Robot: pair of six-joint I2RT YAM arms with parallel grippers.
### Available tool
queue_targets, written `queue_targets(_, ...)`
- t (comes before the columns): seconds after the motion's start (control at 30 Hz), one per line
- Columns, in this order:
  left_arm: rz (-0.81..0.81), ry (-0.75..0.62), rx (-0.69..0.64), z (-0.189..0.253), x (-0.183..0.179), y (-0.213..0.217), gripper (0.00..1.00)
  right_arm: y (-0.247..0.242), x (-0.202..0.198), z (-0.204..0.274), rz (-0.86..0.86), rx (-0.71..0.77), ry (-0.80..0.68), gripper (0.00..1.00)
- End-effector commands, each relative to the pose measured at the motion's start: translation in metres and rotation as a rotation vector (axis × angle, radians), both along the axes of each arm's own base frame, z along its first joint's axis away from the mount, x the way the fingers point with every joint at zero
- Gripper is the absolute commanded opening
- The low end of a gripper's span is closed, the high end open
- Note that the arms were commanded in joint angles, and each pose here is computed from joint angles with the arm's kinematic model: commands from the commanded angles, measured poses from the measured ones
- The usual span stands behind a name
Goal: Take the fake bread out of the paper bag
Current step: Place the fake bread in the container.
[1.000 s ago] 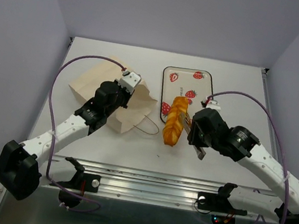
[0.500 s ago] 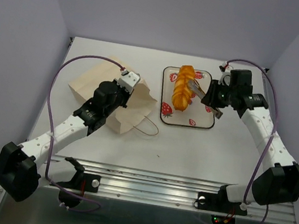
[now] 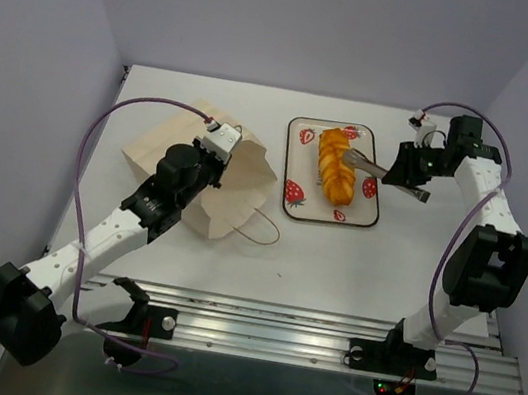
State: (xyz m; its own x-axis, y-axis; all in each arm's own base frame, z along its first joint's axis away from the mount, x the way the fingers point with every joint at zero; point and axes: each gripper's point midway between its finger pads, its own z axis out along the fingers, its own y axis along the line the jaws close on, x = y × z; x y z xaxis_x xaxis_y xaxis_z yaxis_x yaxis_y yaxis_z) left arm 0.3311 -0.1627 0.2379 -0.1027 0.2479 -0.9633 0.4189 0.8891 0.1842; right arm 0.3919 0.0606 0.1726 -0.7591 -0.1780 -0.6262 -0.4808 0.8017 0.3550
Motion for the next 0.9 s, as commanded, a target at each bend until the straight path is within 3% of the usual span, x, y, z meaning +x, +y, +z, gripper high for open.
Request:
queue_targets(0.0,-0.006,-0.060,-0.021,0.017,-0.001,-0.001,0.00,0.003,0.007,0.024,0.082,0.094,-0.084,0.01)
queue_targets(0.4,-0.164,-0.045,0.065,0.001,-0.018,-0.015,0.00,-0.010,0.015,-0.014,0.055,0.143,0.018,0.02)
queue_targets(0.87,-0.367,-0.044,0.132,-0.002,-0.031,-0.040,0.00,-0.025,0.019,-0.030,-0.039,0.171,0.042,0.27)
